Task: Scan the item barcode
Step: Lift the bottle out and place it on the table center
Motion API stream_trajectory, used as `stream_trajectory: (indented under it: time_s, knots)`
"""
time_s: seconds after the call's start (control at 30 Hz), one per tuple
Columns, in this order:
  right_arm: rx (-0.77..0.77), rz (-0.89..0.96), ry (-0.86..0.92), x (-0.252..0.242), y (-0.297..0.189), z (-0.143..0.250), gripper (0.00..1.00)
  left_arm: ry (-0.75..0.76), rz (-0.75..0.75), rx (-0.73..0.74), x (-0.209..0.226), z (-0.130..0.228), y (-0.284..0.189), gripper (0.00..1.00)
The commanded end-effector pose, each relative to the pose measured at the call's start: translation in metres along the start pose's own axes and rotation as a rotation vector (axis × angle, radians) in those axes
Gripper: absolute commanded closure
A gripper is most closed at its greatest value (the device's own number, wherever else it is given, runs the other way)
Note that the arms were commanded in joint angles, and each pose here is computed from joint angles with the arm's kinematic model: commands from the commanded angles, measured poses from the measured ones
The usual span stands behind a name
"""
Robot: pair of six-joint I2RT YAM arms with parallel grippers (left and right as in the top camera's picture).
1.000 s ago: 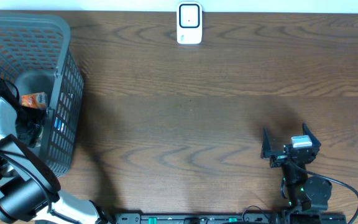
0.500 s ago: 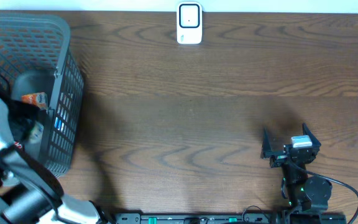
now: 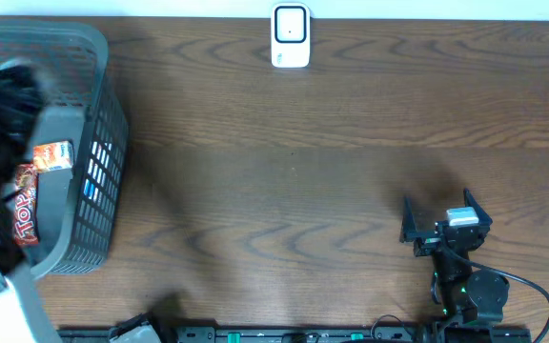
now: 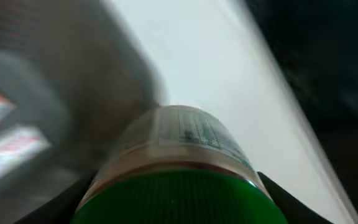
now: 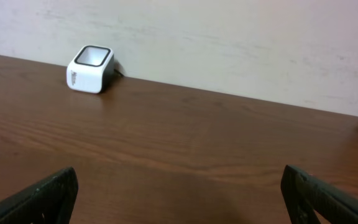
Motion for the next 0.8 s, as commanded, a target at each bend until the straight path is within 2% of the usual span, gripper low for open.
stream_trajectory:
  time_s: [0.0, 0.1, 0.27, 0.6, 0.77]
  knots:
    - [-0.001, -0.004, 0.010, 0.001, 0.000, 0.000, 0.01, 0.059, 0.119, 0.193, -0.030, 0.043, 0.011, 0.40]
    - [-0.001, -0.004, 0.010, 0.001, 0.000, 0.000, 0.01, 0.159, 0.094, 0.274, -0.042, 0.082, 0.032, 0.40]
    - [-0.001, -0.004, 0.010, 0.001, 0.000, 0.000, 0.01, 0.350, -0.053, 0.397, -0.037, 0.152, 0.084, 0.40]
    - [-0.001, -0.004, 0.010, 0.001, 0.000, 0.000, 0.01, 0.683, -0.347, 0.735, 0.033, 0.289, 0.194, 0.39]
    - [-0.001, -0.004, 0.010, 0.001, 0.000, 0.000, 0.01, 0.729, -0.476, 0.832, 0.075, 0.334, 0.223, 0.40]
Point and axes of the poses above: each gripper's point midway between its finger pads, its own y axis out along the fingers, its own x axis along the line the jaws close on, z = x × y, the point moved 7 cm from there along -y, back along the fingers, and after that the axes turned 13 degrees about -y, right-handed, at the moved point
